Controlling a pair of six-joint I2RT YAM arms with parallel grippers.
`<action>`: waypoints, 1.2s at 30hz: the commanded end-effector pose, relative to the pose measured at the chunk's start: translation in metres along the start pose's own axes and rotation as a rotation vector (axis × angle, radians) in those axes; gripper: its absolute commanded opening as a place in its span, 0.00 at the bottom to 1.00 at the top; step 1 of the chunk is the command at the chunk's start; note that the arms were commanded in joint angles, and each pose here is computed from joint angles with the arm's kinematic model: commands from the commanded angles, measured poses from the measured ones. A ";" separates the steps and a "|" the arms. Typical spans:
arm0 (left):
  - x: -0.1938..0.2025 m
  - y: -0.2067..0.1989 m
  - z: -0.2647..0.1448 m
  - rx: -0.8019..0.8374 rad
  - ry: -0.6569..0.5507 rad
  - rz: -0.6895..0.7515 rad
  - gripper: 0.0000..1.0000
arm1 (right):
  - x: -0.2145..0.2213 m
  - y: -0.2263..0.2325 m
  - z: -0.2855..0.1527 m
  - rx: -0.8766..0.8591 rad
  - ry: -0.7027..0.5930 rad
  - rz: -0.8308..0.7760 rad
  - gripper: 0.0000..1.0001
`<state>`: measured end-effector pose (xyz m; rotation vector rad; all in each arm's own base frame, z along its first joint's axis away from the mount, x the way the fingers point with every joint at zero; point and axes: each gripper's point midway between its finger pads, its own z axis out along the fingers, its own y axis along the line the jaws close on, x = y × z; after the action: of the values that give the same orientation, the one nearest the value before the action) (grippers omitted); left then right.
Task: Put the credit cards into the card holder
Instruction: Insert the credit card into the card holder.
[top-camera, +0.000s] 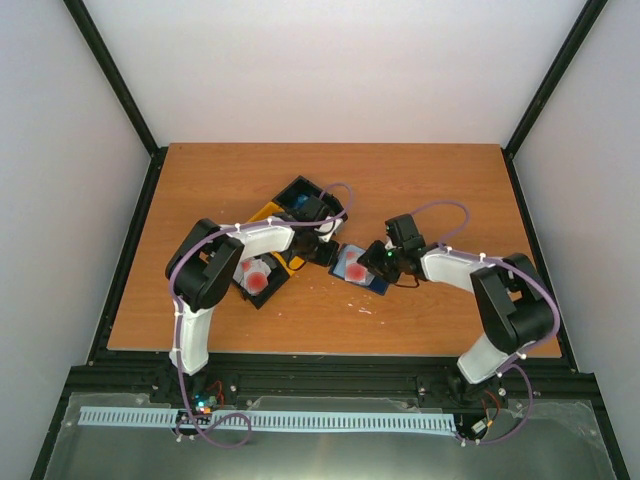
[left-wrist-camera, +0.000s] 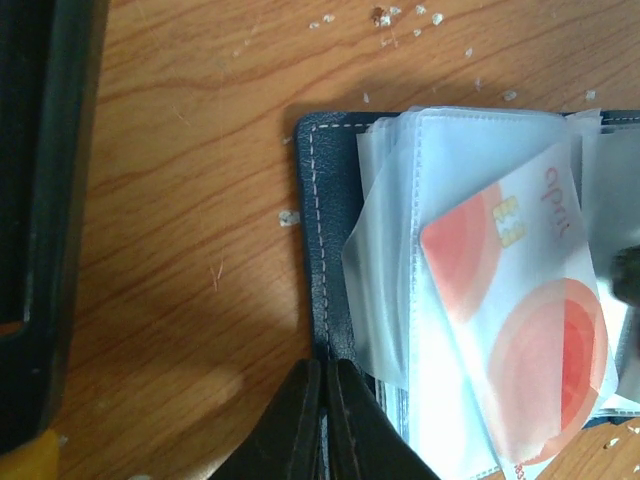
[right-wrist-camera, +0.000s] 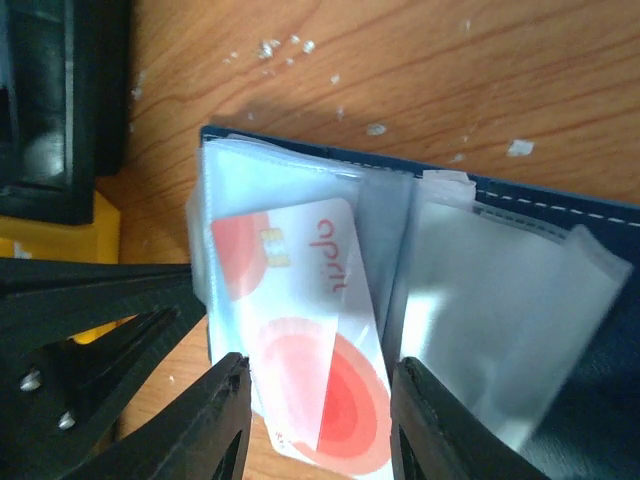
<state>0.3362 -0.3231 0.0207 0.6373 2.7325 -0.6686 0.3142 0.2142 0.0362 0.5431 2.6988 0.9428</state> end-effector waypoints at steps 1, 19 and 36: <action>0.014 -0.009 -0.004 0.011 0.044 0.012 0.05 | -0.002 -0.001 -0.020 0.048 -0.058 -0.082 0.38; 0.015 -0.009 -0.008 0.009 0.042 0.023 0.06 | 0.012 -0.011 -0.009 0.304 0.038 -0.654 0.43; 0.014 -0.007 -0.006 0.000 0.041 0.018 0.05 | 0.048 -0.014 -0.003 0.278 0.173 -0.822 0.47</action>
<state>0.3262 -0.3210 0.0206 0.6496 2.7571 -0.6779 0.2815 0.2202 0.0234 -0.5075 2.7746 0.3694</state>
